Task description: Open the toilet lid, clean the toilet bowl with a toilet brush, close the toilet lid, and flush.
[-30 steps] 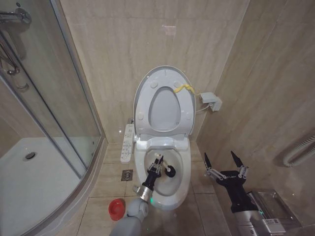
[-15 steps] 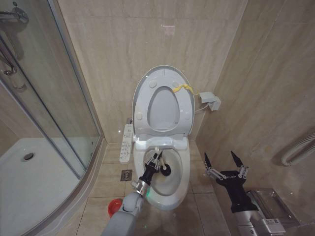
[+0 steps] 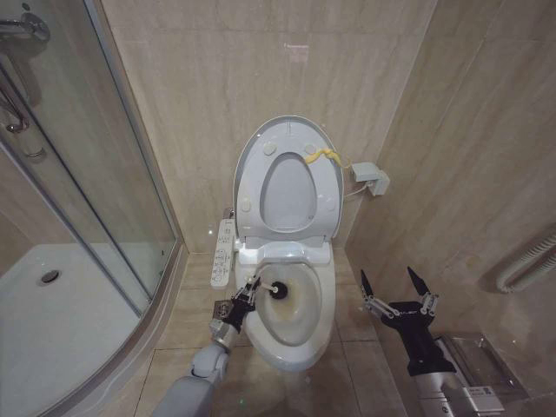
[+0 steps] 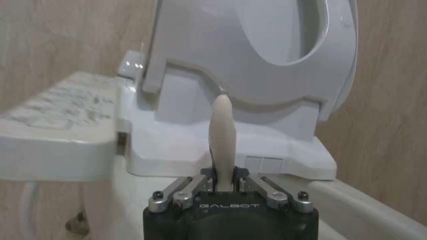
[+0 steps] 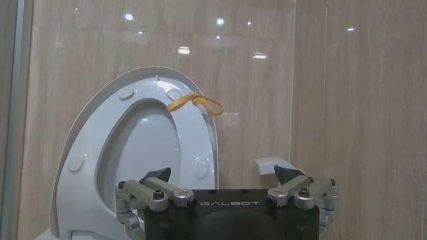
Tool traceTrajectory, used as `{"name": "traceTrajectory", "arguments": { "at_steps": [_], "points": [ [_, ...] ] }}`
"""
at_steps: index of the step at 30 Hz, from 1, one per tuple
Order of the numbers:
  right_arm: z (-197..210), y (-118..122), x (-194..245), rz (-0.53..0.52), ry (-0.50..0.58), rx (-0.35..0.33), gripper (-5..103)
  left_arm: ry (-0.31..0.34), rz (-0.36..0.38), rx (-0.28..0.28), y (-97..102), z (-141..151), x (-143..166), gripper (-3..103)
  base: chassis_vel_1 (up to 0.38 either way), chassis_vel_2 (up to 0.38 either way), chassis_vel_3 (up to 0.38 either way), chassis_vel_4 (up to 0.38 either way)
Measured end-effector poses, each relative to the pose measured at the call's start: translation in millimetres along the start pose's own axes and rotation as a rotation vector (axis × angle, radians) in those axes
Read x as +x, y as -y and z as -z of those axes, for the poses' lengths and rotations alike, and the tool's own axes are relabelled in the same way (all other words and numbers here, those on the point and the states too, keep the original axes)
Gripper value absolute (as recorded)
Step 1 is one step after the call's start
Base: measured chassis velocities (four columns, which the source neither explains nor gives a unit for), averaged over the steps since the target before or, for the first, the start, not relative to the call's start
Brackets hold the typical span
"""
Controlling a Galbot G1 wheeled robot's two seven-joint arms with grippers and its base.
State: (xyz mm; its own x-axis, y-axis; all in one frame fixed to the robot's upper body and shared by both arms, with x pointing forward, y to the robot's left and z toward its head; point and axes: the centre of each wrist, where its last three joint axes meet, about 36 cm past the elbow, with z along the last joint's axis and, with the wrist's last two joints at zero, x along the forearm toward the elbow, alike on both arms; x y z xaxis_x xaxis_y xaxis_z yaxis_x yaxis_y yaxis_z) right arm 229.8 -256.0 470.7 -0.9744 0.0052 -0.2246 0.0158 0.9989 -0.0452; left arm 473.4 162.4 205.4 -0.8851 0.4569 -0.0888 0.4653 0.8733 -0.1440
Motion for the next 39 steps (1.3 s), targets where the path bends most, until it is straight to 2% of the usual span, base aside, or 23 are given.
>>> {"name": "traceTrajectory", "arguments": {
  "at_steps": [2, 4, 5, 8, 11, 13, 17, 22, 26, 29, 32, 36, 39],
  "points": [
    [0.0, 0.0, 0.0, 0.000, 0.000, 0.000, 100, 0.002, -0.014, 0.001, 3.5, -0.1, -6.5, 16, 0.000, 0.000, 0.000, 0.000],
    [0.0, 0.0, 0.0, 0.000, 0.000, 0.000, 100, 0.054, -0.038, 0.039, 9.4, 9.7, -17.2, 16, 0.000, 0.000, 0.000, 0.000],
    [0.0, 0.0, 0.0, 0.000, 0.000, 0.000, 100, 0.054, -0.038, 0.039, 9.4, 9.7, -17.2, 16, 0.000, 0.000, 0.000, 0.000],
    [0.0, 0.0, 0.0, 0.000, 0.000, 0.000, 100, 0.135, -0.051, 0.127, 22.6, 29.5, -31.6, 16, 0.000, 0.000, 0.000, 0.000],
    [0.0, 0.0, 0.0, 0.000, 0.000, 0.000, 100, 0.131, -0.054, 0.130, 23.2, 24.9, -31.7, 16, 0.000, 0.000, 0.000, 0.000],
    [0.0, 0.0, 0.0, 0.000, 0.000, 0.000, 100, 0.092, -0.059, 0.116, 21.2, 4.6, -23.7, 16, 0.000, 0.000, 0.000, 0.000],
    [0.0, 0.0, 0.0, 0.000, 0.000, 0.000, 100, 0.054, -0.062, 0.094, 22.0, -13.6, -15.1, 16, 0.000, 0.000, 0.000, 0.000],
    [0.0, 0.0, 0.0, 0.000, 0.000, 0.000, 100, 0.060, -0.064, 0.094, 21.4, -11.3, -18.1, 16, 0.000, 0.000, 0.000, 0.000],
    [0.0, 0.0, 0.0, 0.000, 0.000, 0.000, 100, 0.184, -0.068, 0.159, 30.4, 23.4, -52.7, 16, 0.000, 0.000, 0.000, 0.000],
    [0.0, 0.0, 0.0, 0.000, 0.000, 0.000, 100, 0.222, -0.071, 0.188, 36.5, 31.2, -64.5, 16, 0.000, 0.000, 0.000, 0.000],
    [0.0, 0.0, 0.0, 0.000, 0.000, 0.000, 100, 0.225, -0.082, 0.203, 42.2, 26.6, -68.8, 16, 0.000, 0.000, 0.000, 0.000],
    [0.0, 0.0, 0.0, 0.000, 0.000, 0.000, 100, 0.182, -0.087, 0.209, 45.1, 1.8, -60.4, 16, 0.000, 0.000, 0.000, 0.000],
    [0.0, 0.0, 0.0, 0.000, 0.000, 0.000, 100, 0.157, -0.087, 0.192, 40.0, -11.1, -50.7, 16, 0.000, 0.000, 0.000, 0.000]
  ]
}}
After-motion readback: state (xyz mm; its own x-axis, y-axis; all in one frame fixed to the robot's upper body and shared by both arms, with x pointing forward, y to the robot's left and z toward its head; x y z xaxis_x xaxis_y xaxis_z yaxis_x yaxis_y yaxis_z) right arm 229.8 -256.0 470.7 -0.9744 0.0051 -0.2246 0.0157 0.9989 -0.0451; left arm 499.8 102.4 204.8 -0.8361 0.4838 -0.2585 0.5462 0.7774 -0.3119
